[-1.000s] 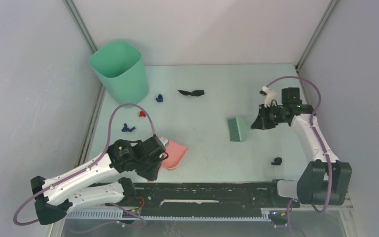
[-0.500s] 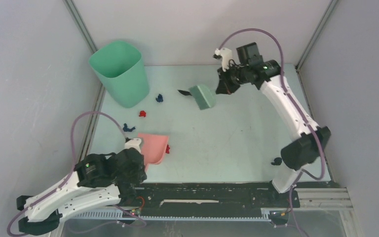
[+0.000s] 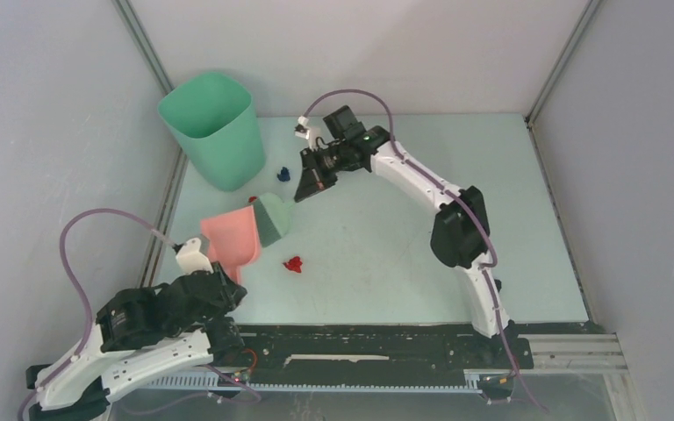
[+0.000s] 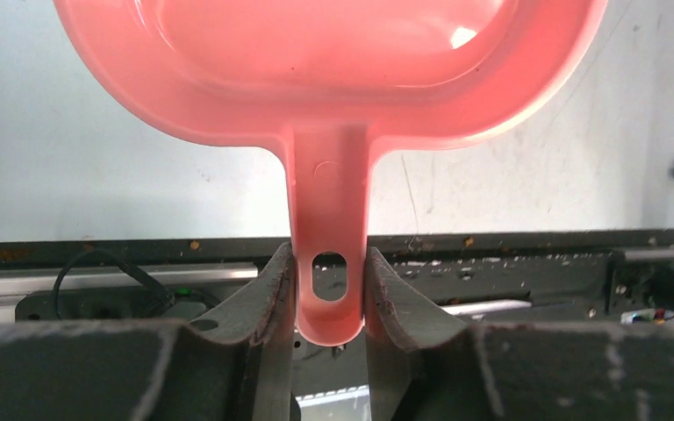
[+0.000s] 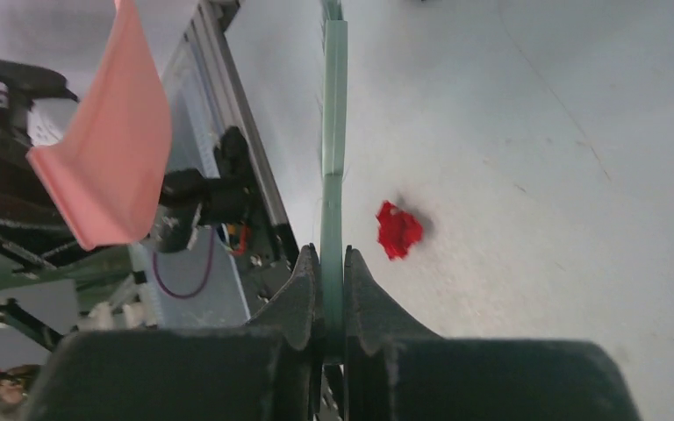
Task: Sweep away the paper scraps from the table
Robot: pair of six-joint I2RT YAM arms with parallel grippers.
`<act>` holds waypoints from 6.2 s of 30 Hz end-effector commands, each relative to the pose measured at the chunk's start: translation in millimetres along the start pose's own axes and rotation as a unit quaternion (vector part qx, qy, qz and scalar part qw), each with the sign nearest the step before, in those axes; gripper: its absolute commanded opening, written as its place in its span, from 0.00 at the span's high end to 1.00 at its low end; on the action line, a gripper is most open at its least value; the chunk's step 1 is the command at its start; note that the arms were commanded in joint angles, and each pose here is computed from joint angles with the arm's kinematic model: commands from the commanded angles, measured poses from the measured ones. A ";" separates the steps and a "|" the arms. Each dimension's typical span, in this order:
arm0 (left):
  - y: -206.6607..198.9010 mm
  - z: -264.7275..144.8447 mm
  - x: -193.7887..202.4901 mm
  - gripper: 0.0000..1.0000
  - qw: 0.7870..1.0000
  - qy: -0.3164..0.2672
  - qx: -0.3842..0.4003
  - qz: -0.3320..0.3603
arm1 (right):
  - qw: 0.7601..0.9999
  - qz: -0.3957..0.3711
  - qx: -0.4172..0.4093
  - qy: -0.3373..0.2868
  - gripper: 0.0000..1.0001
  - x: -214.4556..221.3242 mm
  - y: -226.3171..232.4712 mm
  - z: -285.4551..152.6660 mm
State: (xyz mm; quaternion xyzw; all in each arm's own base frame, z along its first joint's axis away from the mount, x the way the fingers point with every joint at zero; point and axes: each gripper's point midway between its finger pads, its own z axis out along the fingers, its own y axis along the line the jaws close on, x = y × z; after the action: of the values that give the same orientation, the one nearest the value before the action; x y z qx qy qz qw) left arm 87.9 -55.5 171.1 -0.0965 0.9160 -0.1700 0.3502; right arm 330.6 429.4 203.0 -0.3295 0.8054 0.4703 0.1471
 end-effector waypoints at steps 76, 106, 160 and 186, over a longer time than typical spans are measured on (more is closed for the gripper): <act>-37.7 -20.9 -55.2 1.00 0.998 -0.055 -0.006 0.038 | 0.987 0.122 0.038 0.101 1.00 126.6 35.4 15.5; -64.1 -13.3 -50.8 1.00 0.993 -0.042 0.044 0.098 | 0.995 0.067 0.046 -0.053 1.00 -12.8 25.1 -10.9; -77.0 3.1 -31.7 1.00 0.996 -0.003 0.045 0.083 | 0.948 0.260 0.052 -0.176 1.00 -73.7 -44.6 55.2; -73.8 6.0 -27.8 1.00 0.994 0.006 0.036 0.103 | 0.940 0.294 0.139 -0.107 1.00 94.3 -63.8 -104.0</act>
State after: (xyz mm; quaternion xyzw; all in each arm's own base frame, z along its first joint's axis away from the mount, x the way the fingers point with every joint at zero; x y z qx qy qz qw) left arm 112.8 -112.5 205.5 -0.0010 0.9219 -0.1622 0.3519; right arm 326.3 307.7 122.3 0.1216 0.9110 0.3845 0.0862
